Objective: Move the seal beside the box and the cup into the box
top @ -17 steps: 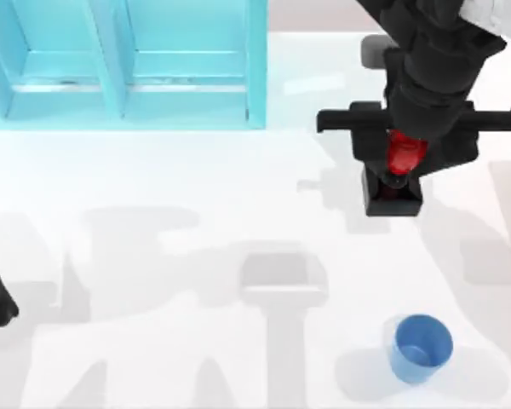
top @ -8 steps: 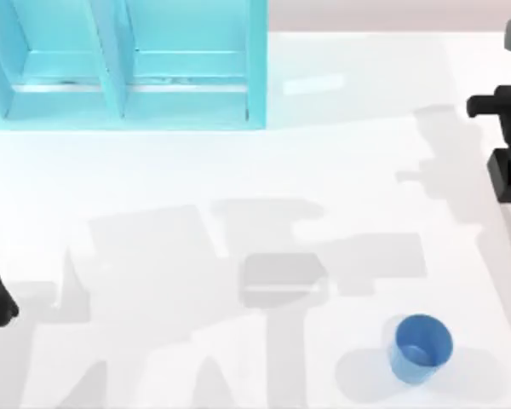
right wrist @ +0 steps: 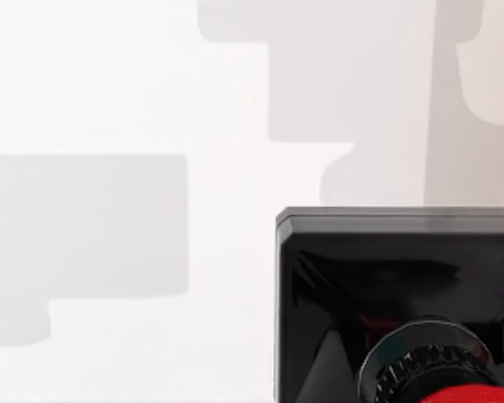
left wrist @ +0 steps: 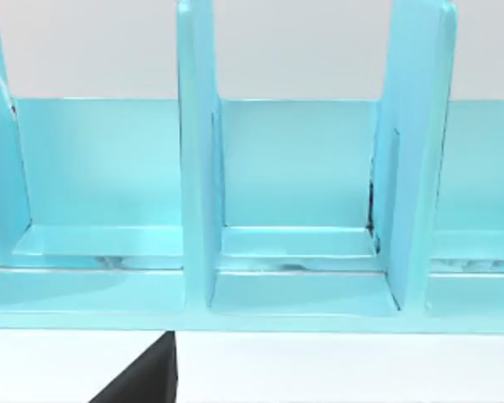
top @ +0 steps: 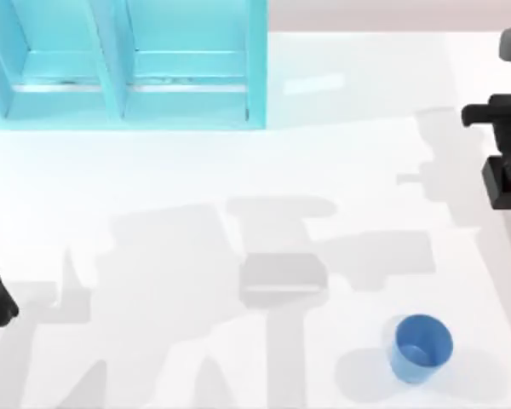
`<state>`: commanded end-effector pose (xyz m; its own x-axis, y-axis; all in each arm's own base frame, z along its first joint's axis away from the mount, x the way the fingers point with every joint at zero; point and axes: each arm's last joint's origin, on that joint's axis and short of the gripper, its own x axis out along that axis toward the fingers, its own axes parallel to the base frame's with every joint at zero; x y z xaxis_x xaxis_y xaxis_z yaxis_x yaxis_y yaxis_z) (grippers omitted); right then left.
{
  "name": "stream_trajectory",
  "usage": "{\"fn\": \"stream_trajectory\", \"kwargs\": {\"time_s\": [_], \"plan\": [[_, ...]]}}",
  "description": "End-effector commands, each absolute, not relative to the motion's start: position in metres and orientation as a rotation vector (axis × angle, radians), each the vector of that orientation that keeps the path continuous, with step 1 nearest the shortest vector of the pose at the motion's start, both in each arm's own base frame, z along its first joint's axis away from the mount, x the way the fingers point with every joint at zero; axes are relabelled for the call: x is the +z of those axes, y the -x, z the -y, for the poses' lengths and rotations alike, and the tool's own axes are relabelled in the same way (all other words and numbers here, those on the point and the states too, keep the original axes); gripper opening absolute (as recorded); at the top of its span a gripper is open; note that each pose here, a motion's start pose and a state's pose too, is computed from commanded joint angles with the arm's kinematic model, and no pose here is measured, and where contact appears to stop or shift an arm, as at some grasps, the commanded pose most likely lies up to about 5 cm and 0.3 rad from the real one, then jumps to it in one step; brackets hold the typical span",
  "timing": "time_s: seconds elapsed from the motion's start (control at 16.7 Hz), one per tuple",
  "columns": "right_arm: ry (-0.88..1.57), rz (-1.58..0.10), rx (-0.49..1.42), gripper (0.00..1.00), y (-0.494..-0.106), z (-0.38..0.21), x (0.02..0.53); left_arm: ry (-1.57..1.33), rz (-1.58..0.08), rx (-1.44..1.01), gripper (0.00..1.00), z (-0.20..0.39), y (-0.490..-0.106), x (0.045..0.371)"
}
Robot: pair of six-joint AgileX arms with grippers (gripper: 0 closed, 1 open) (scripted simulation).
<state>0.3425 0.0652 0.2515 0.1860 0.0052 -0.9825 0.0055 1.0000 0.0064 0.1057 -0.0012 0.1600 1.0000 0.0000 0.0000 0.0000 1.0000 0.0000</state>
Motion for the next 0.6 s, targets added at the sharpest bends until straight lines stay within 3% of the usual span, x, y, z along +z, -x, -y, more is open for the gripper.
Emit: {"fn": "stream_trajectory", "kwargs": {"time_s": [0.3,0.6], "plan": [[-0.012,-1.380,0.002,0.00,-0.347,-0.065,0.211,0.000,0.000,0.000,1.00,0.001,-0.106,0.160],[-0.010,-1.383,0.001,0.00,-0.346,-0.064,0.204,0.000,0.000,0.000,1.00,0.001,-0.106,0.160]]}}
